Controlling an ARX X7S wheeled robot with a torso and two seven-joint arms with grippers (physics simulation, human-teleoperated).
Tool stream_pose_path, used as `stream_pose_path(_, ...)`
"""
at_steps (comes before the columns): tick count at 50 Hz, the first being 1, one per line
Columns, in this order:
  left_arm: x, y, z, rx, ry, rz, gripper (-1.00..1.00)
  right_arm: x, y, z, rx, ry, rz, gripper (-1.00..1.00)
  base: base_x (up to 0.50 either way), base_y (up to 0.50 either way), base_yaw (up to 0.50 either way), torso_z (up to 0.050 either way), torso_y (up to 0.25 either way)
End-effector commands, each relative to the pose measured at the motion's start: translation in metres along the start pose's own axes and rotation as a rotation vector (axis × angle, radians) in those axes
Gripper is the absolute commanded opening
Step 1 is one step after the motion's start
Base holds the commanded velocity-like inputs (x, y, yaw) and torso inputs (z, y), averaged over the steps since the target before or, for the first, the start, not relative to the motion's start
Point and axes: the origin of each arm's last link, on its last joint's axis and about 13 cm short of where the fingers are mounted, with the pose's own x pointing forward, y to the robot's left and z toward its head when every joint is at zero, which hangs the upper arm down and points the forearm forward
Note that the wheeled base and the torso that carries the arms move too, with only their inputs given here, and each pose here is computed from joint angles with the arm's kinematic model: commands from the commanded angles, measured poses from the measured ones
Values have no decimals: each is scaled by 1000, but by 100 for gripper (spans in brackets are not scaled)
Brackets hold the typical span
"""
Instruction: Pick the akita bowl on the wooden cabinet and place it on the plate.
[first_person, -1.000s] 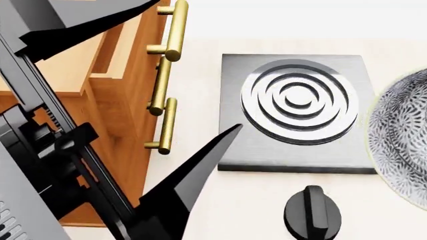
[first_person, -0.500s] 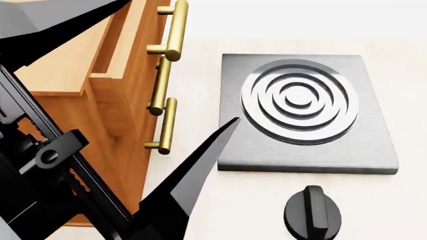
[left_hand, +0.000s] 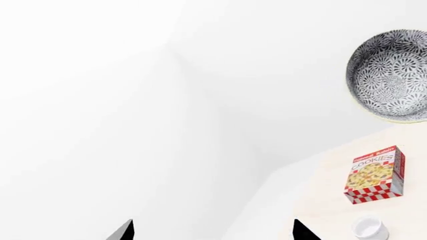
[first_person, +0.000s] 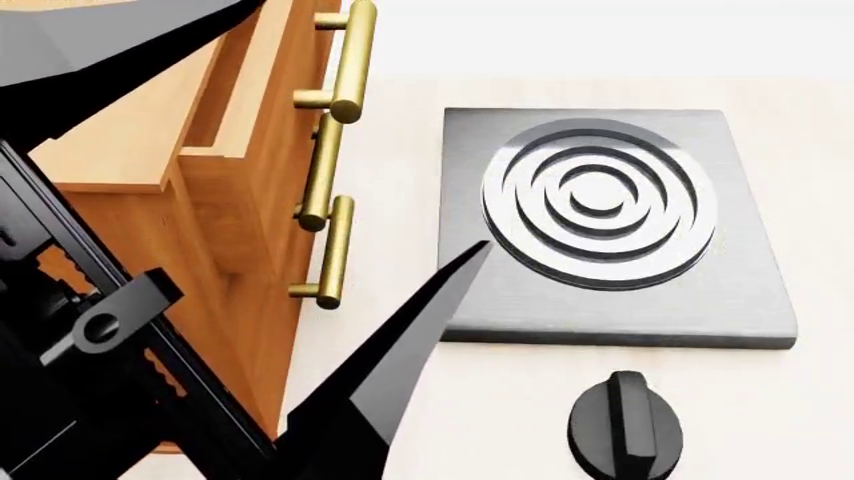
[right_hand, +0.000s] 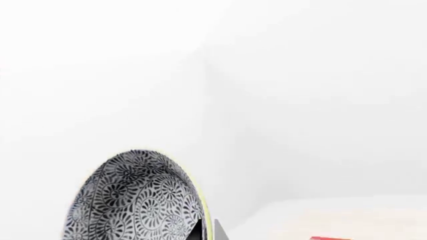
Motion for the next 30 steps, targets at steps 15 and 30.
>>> stream_pose_path(15, 3, -2, -1, -13, -29, -20, 100, 8, -13, 31, 438, -9, 160, -100, 0, 0, 0, 0, 0)
stream_pose_path(30, 2, -4, -5, -27, -27, -17, 100, 25, -19, 36, 503, 7, 142, -100, 0, 0, 0, 0, 1)
